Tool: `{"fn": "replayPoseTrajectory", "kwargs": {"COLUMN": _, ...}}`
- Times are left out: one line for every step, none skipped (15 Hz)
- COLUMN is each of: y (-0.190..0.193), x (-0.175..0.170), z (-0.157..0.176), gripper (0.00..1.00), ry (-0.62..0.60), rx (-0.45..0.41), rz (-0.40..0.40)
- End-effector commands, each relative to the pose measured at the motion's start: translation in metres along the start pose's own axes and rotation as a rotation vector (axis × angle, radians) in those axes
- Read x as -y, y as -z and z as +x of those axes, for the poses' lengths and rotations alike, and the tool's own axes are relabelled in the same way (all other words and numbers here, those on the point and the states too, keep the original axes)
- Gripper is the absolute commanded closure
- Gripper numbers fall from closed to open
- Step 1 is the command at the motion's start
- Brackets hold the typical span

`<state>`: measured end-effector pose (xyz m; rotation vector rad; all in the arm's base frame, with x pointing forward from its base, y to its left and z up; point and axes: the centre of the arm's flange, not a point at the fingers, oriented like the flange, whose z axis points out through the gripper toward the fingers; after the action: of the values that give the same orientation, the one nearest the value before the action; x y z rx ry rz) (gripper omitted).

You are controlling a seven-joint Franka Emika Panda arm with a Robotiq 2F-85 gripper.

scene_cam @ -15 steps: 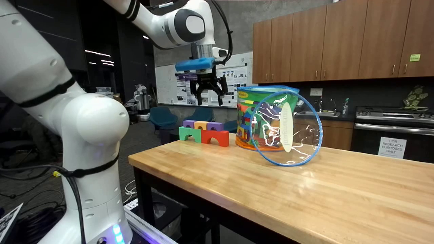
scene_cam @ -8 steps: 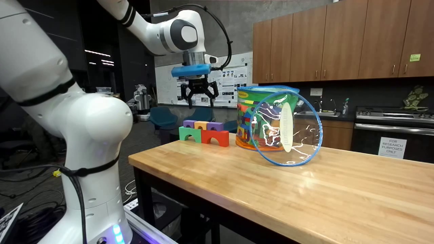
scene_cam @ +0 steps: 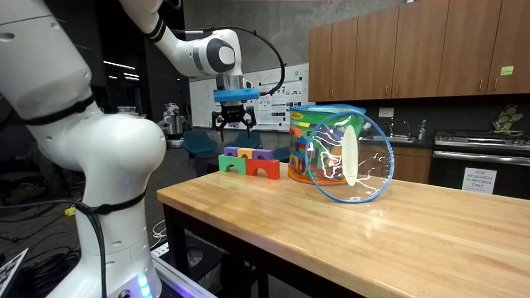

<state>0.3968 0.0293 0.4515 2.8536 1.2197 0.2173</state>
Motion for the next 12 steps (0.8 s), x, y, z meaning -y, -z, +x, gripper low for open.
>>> {"fn": "replayPoseTrajectory", "kwargs": {"y": -0.007, "x": -0.009, "z": 0.011, "gripper": 0.00, "ry": 0.202, "rx": 0.010, "rz": 0.023}}
{"fn": "replayPoseTrajectory", "kwargs": {"y": -0.008, "x": -0.010, "z": 0.012, "gripper": 0.00, "ry": 0.257, "rx": 0.014, "rz": 0.031}}
{"fn": "replayPoseTrajectory", "kwargs": {"y": -0.009, "x": -0.010, "z": 0.014, "gripper": 0.00, "ry": 0.313, "rx": 0.014, "rz": 0.035}}
{"fn": "replayPoseTrajectory", "kwargs": {"y": -0.010, "x": -0.009, "z": 0.017, "gripper": 0.00, "ry": 0.368, "rx": 0.011, "rz": 0.039}}
{"fn": "replayPoseTrajectory", "kwargs": {"y": -0.011, "x": -0.009, "z": 0.020, "gripper": 0.00, "ry": 0.422, "rx": 0.009, "rz": 0.042}}
{"fn": "replayPoseTrajectory", "kwargs": {"y": -0.011, "x": -0.007, "z": 0.026, "gripper": 0.00, "ry": 0.469, "rx": 0.000, "rz": 0.048}}
{"fn": "replayPoseTrajectory", "kwargs": {"y": -0.011, "x": -0.005, "z": 0.030, "gripper": 0.00, "ry": 0.509, "rx": -0.009, "rz": 0.055}}
{"fn": "replayPoseTrajectory", "kwargs": {"y": -0.010, "x": -0.001, "z": 0.037, "gripper": 0.00, "ry": 0.553, "rx": -0.019, "rz": 0.062}}
{"fn": "replayPoseTrajectory", "kwargs": {"y": -0.011, "x": 0.004, "z": 0.043, "gripper": 0.00, "ry": 0.589, "rx": -0.028, "rz": 0.068}}
{"fn": "replayPoseTrajectory", "kwargs": {"y": -0.011, "x": 0.009, "z": 0.050, "gripper": 0.00, "ry": 0.624, "rx": -0.038, "rz": 0.075}}
{"fn": "replayPoseTrajectory", "kwargs": {"y": -0.011, "x": 0.014, "z": 0.057, "gripper": 0.00, "ry": 0.656, "rx": -0.048, "rz": 0.080}}
{"fn": "replayPoseTrajectory", "kwargs": {"y": -0.012, "x": 0.020, "z": 0.063, "gripper": 0.00, "ry": 0.685, "rx": -0.054, "rz": 0.085}}
